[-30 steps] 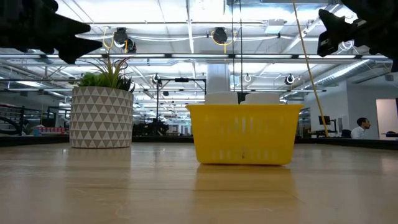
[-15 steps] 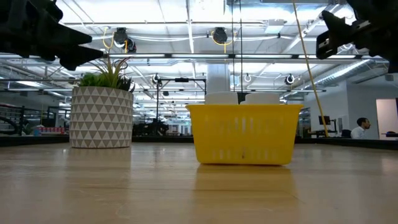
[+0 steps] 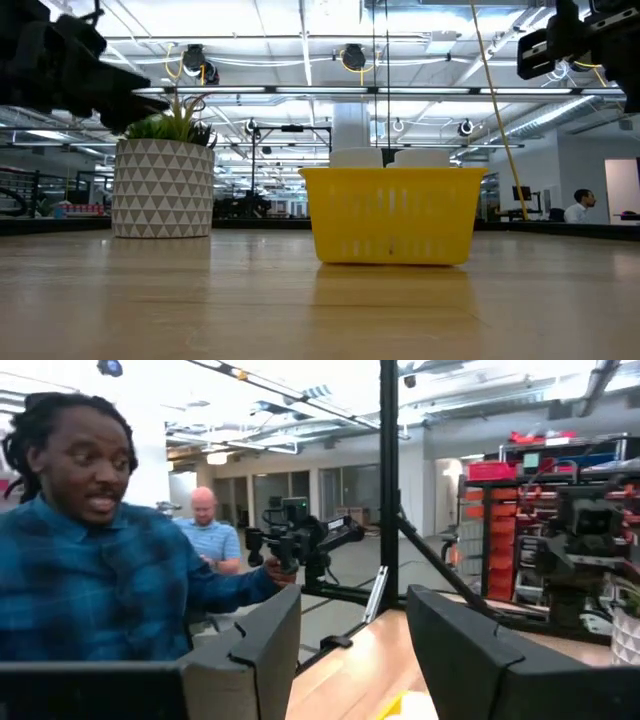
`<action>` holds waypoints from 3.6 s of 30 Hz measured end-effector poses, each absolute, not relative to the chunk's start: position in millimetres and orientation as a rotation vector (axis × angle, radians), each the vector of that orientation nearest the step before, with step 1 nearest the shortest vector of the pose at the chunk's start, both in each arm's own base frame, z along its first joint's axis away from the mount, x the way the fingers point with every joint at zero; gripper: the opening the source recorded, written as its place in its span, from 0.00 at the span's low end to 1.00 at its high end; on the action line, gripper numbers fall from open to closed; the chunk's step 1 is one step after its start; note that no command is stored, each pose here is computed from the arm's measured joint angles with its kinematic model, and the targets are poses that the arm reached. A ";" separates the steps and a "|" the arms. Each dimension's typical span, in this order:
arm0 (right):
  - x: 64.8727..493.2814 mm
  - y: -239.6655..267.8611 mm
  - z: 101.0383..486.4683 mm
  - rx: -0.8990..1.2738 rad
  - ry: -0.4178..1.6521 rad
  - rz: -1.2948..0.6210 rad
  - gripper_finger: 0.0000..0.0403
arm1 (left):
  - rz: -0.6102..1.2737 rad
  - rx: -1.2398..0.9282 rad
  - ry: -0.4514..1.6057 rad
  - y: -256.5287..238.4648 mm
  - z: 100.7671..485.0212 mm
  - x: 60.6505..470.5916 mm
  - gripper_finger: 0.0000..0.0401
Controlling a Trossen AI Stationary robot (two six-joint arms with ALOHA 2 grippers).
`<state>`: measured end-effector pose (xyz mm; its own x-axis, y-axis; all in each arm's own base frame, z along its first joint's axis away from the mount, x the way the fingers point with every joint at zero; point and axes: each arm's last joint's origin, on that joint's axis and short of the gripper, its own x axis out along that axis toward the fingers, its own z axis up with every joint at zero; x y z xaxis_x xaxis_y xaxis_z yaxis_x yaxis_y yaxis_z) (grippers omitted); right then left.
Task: Pick and place pill bottles into a basket
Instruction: Return to Home Position
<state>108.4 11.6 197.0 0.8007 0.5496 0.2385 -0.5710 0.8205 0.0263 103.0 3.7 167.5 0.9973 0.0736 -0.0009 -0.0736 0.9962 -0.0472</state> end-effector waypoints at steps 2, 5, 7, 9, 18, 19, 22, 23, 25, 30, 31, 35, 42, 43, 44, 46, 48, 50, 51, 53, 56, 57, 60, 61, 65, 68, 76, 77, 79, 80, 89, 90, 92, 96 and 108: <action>109.1 13.2 196.8 0.089 -0.226 0.614 0.44 | 0.081 -0.083 0.045 4.4 163.0 103.7 0.79; 109.4 15.2 198.9 0.077 -0.252 0.633 0.44 | 0.062 -0.086 0.031 4.0 164.4 103.9 0.79; 109.9 16.5 199.0 0.061 -0.258 0.643 0.44 | 0.036 -0.066 0.006 3.3 167.0 104.0 0.80; 111.2 17.7 197.8 0.055 -0.250 0.647 0.44 | 0.028 -0.056 -0.001 3.0 167.6 104.0 0.80; 127.1 16.2 188.0 0.084 -0.188 0.302 0.43 | 0.029 -0.062 0.011 3.0 166.5 104.0 0.78; 127.8 16.8 189.0 0.063 -0.204 0.298 0.44 | 0.029 -0.062 0.014 3.1 166.2 104.0 0.78; 127.9 16.7 193.9 0.055 -0.262 0.296 0.44 | 0.030 -0.067 0.028 3.1 164.8 104.0 0.79; 127.8 16.3 194.3 0.071 -0.263 0.295 0.44 | 0.030 -0.074 0.033 3.1 164.4 104.0 0.80; 127.7 15.2 193.9 0.111 -0.252 0.292 0.44 | 0.031 -0.082 0.049 3.1 162.8 103.9 0.80; 125.8 12.0 191.9 0.151 -0.220 0.277 0.44 | 0.032 -0.083 0.064 3.1 161.5 103.8 0.80; 124.8 11.8 192.0 0.158 -0.216 0.278 0.44 | 0.032 -0.084 0.063 3.1 161.5 103.8 0.80; 120.0 11.1 187.7 0.187 -0.153 0.274 0.44 | 0.032 -0.087 0.066 3.1 161.3 103.8 0.79; 109.4 10.3 180.1 0.138 -0.062 0.250 0.43 | 0.032 -0.085 0.067 3.0 161.2 103.8 0.82; 107.8 10.0 181.9 0.127 -0.079 0.241 0.43 | 0.031 -0.085 0.068 3.0 161.2 103.8 0.82; 106.4 9.5 182.7 0.118 -0.086 0.227 0.43 | 0.032 -0.085 0.068 3.0 161.2 103.8 0.82; 104.3 8.6 182.5 0.102 -0.087 0.196 0.44 | 0.031 -0.085 0.068 3.0 161.2 103.8 0.81; 102.9 7.7 179.9 0.089 -0.067 0.168 0.43 | 0.032 -0.085 0.069 3.0 161.0 103.8 0.80; 101.8 7.1 180.3 0.086 -0.074 0.147 0.44 | 0.032 -0.086 0.071 3.0 160.9 103.7 0.80; 101.5 7.0 180.5 0.086 -0.077 0.144 0.44 | 0.032 -0.086 0.072 3.0 160.9 103.7 0.79; 101.4 6.9 178.9 0.086 -0.076 0.142 0.44 | 0.032 -0.090 0.072 3.1 160.9 103.7 0.79; 101.6 6.0 179.1 0.082 -0.086 0.110 0.44 | 0.032 -0.089 0.077 3.0 160.4 103.7 0.79; 101.5 5.5 181.0 0.080 -0.109 0.095 0.44 | 0.032 -0.088 0.083 3.0 160.0 103.6 0.79; 101.2 4.8 183.1 0.088 -0.134 0.071 0.44 | 0.033 -0.090 0.092 3.1 159.3 104.0 0.80; 101.3 4.8 182.9 0.091 -0.133 0.072 0.44 | 0.033 -0.090 0.093 3.0 159.2 104.1 0.80; 101.2 5.0 183.8 0.103 -0.142 0.076 0.44 | 0.031 -0.049 0.093 3.1 159.3 104.1 0.79; 101.2 4.9 183.9 0.110 -0.143 0.076 0.43 | 0.032 -0.035 0.086 3.1 160.0 104.2 0.78; 101.3 4.9 183.6 0.112 -0.140 0.076 0.44 | 0.034 -0.036 0.077 3.2 160.5 104.3 0.80; 101.3 4.9 183.6 0.112 -0.140 0.076 0.44 | 0.033 -0.036 0.076 3.2 160.6 104.3 0.80; 101.3 4.9 183.6 0.112 -0.140 0.076 0.44 | 0.033 -0.036 0.076 3.2 160.7 104.3 0.80; 101.3 4.9 183.6 0.112 -0.140 0.076 0.44 | 0.033 -0.036 0.076 3.2 160.7 104.3 0.80; 101.3 4.9 183.6 0.112 -0.140 0.076 0.44 | 0.033 -0.036 0.075 3.2 160.7 104.3 0.79; 101.3 4.9 183.6 0.112 -0.140 0.076 0.44 | 0.033 -0.036 0.075 3.2 160.7 104.3 0.79; 101.3 4.9 183.6 0.112 -0.140 0.076 0.44 | 0.033 -0.036 0.075 3.1 160.8 104.3 0.80; 101.3 4.9 183.6 0.112 -0.140 0.076 0.44 | 0.033 -0.035 0.074 3.1 160.8 104.3 0.80; 101.3 4.9 183.6 0.112 -0.140 0.076 0.43 | 0.033 -0.035 0.074 3.1 160.8 104.3 0.80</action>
<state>101.3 4.9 183.6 0.9874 0.0674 0.1433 -0.0831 0.9909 0.1060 104.3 3.1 160.8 0.9967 0.0313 -0.0745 -0.0339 0.9988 -0.0339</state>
